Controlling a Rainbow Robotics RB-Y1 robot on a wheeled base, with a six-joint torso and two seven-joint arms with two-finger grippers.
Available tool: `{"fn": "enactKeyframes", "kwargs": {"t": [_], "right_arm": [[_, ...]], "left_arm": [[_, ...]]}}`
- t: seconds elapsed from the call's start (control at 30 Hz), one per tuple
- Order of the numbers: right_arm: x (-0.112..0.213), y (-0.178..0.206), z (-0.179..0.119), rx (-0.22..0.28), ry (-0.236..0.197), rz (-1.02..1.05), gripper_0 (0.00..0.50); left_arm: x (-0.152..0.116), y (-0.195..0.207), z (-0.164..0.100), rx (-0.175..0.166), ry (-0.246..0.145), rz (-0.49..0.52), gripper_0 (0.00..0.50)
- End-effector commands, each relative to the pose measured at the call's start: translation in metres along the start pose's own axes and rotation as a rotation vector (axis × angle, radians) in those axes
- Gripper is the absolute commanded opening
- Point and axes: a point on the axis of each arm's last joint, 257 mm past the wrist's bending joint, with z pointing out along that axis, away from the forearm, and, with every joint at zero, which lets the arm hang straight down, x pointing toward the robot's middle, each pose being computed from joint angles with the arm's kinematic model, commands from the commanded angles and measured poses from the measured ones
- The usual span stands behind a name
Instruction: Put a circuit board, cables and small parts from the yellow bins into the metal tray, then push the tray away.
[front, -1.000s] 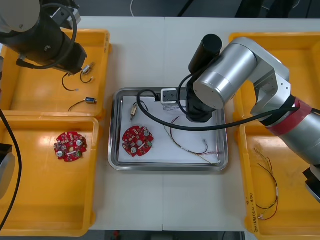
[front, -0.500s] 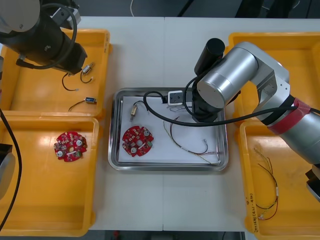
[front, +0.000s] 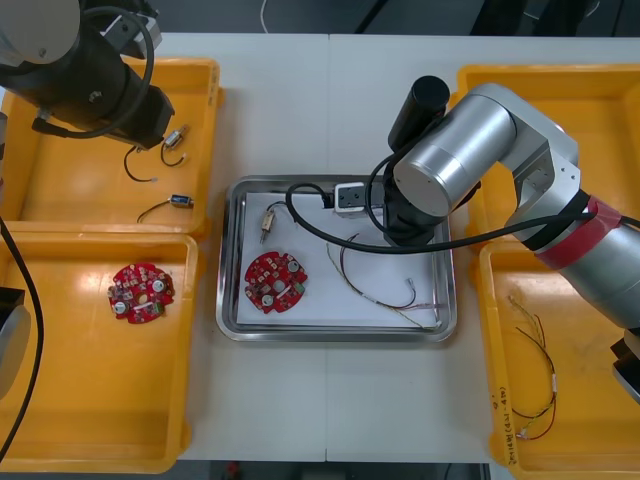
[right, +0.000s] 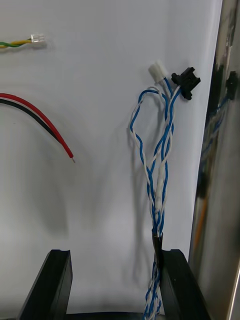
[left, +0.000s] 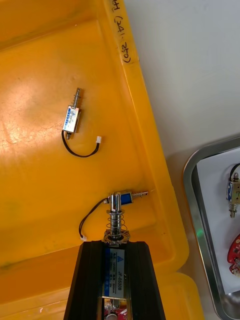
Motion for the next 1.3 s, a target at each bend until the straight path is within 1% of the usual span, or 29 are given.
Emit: {"fn": "enactKeyframes", "kwargs": {"t": [0.03,0.17,0.4,0.5,0.67,0.83,0.87,0.9,0.93,0.97,1.2,1.3], "right_arm": [[0.001,0.004,-0.011,0.007,0.011,-0.043,0.500],[0.000,0.004,-0.017,0.018,0.027,-0.061,0.500],[-0.002,0.002,-0.023,0.035,0.032,-0.076,0.500],[-0.001,0.000,-0.024,0.044,0.042,-0.079,0.500],[0.002,0.002,-0.024,0.037,0.056,-0.072,0.500],[0.002,0.004,-0.024,0.032,0.060,-0.058,0.500],[0.002,0.004,-0.024,0.032,0.060,-0.057,0.391],[0.002,0.004,-0.025,0.031,0.061,-0.050,0.072],[0.002,0.004,-0.025,0.031,0.061,-0.050,0.072],[0.003,0.005,-0.024,0.027,0.064,-0.046,0.000],[-0.004,0.012,-0.024,0.005,0.046,-0.043,0.000],[-0.006,0.013,-0.024,0.003,0.042,-0.044,0.000]], "left_arm": [[-0.004,-0.010,-0.006,0.004,-0.023,-0.063,0.000],[-0.004,-0.010,-0.006,0.004,-0.023,-0.063,0.000],[-0.004,-0.011,-0.006,0.005,-0.024,-0.062,0.001],[-0.004,-0.011,-0.006,0.005,-0.024,-0.063,0.000],[-0.004,-0.011,-0.007,0.007,-0.025,-0.062,0.000],[-0.004,-0.012,-0.007,0.008,-0.026,-0.059,0.000],[-0.004,-0.012,-0.007,0.009,-0.026,-0.060,0.001],[-0.004,-0.013,-0.007,0.009,-0.026,-0.059,0.000],[-0.004,-0.013,-0.007,0.009,-0.026,-0.059,0.000],[-0.004,-0.012,-0.007,0.009,-0.026,-0.060,0.000],[-0.004,-0.012,-0.007,0.008,-0.027,-0.061,0.000],[-0.003,-0.012,-0.006,0.009,-0.025,-0.060,0.000]]}}
